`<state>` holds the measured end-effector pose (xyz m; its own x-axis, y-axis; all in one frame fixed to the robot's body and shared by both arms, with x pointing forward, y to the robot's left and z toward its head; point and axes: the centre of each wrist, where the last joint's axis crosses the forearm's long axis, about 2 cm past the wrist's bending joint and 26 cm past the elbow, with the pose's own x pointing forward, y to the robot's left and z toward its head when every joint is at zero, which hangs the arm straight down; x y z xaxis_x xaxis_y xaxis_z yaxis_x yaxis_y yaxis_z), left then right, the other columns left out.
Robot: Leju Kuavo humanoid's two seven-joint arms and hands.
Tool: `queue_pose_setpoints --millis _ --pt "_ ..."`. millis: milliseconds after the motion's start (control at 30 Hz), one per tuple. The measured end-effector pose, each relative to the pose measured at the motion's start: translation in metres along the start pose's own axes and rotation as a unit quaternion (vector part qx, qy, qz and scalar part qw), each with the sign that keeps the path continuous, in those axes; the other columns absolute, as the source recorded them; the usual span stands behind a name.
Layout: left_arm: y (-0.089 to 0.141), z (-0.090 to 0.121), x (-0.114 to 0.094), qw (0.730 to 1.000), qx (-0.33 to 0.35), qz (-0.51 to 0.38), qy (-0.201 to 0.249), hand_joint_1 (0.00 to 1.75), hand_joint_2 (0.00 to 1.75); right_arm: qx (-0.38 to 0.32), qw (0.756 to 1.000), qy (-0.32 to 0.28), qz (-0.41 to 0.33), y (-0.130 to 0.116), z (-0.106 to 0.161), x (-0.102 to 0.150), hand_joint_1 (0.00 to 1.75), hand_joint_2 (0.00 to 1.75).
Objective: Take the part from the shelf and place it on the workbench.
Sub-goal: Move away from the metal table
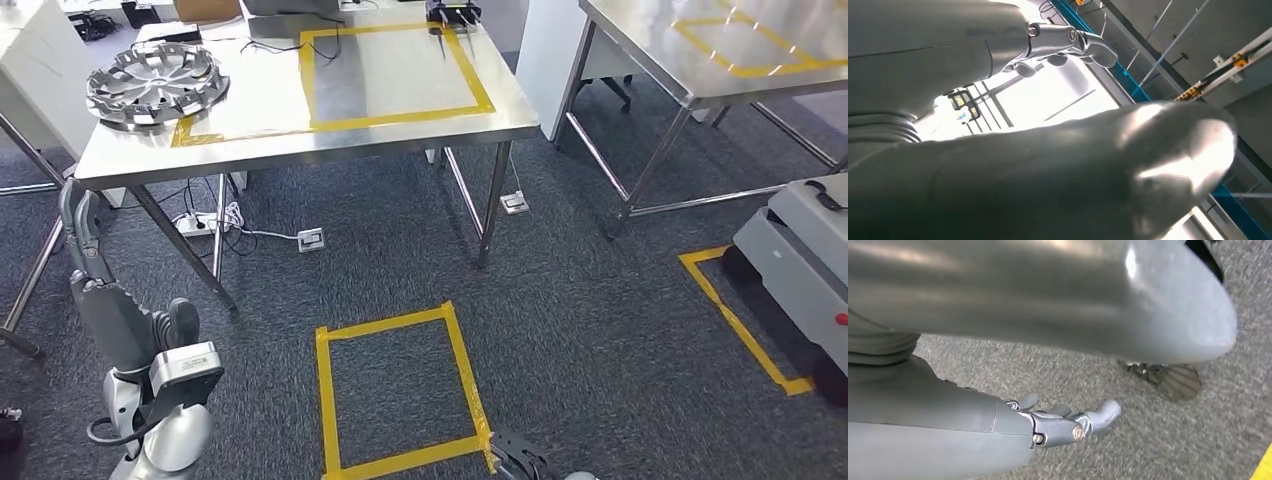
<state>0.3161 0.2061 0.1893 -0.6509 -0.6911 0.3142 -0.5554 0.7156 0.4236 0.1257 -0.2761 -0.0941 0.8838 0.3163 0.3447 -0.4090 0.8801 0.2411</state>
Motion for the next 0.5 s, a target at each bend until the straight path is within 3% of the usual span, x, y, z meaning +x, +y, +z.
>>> queue_pose_setpoints --millis 500 --pt "0.0022 0.0004 -0.001 1.0 0.004 0.004 -0.01 0.0 0.0 -0.002 1.0 0.0 0.0 -0.0022 0.0008 -0.0001 0.0 0.0"
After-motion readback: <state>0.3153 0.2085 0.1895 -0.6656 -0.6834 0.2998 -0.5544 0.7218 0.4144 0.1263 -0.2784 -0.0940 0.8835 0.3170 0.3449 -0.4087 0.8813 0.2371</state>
